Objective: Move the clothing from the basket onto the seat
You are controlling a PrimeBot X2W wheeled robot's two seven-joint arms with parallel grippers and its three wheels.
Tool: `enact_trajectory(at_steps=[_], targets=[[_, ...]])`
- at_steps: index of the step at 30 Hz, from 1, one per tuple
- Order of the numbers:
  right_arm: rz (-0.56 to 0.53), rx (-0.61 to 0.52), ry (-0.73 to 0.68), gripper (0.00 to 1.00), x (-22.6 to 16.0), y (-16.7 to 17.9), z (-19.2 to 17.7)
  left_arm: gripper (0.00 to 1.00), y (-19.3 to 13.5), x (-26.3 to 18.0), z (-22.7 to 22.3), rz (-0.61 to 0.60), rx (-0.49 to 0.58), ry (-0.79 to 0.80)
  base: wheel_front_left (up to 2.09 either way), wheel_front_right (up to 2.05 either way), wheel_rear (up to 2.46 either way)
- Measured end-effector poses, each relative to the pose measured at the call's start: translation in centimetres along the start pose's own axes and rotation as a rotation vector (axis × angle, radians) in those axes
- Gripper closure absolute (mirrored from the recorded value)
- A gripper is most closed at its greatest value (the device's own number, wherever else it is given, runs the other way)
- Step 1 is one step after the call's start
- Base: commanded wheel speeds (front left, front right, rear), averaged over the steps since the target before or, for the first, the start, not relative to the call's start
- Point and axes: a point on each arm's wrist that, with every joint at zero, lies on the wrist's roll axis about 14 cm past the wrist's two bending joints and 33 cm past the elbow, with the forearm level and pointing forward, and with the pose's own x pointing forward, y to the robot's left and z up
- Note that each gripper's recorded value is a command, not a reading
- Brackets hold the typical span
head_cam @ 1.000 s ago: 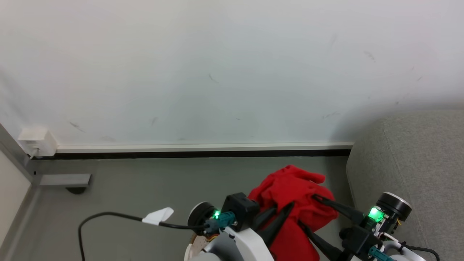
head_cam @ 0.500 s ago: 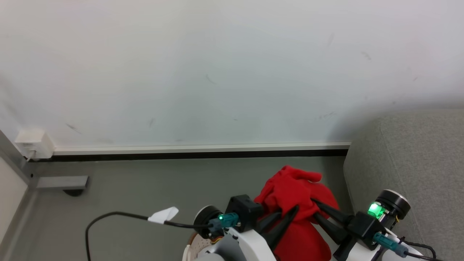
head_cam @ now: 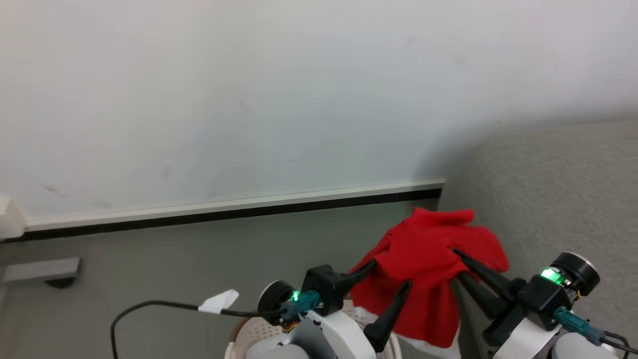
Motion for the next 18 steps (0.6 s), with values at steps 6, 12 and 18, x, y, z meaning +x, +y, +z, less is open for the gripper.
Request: enact_trajectory(at_steps=[6, 12, 18], targets=[[-0.138, -0.004, 0.013, 1.00, -3.1, -3.6, -0.1, 0.00, -2.2, 2.2, -0.4, -0.093, 0.004, 0.004, 0.00, 0.00, 0.00], [-0.288, -0.005, 0.042, 1.00, -7.2, -6.8, -0.5, 0.00, -5.3, 4.5, -1.0, -0.210, -0.008, 0.017, 0.00, 0.00, 0.00], [-0.415, -0.003, 0.070, 1.00, -10.5, -9.2, -1.0, 0.00, -8.0, 6.3, -1.6, -0.314, -0.030, 0.026, 0.00, 0.00, 0.00]])
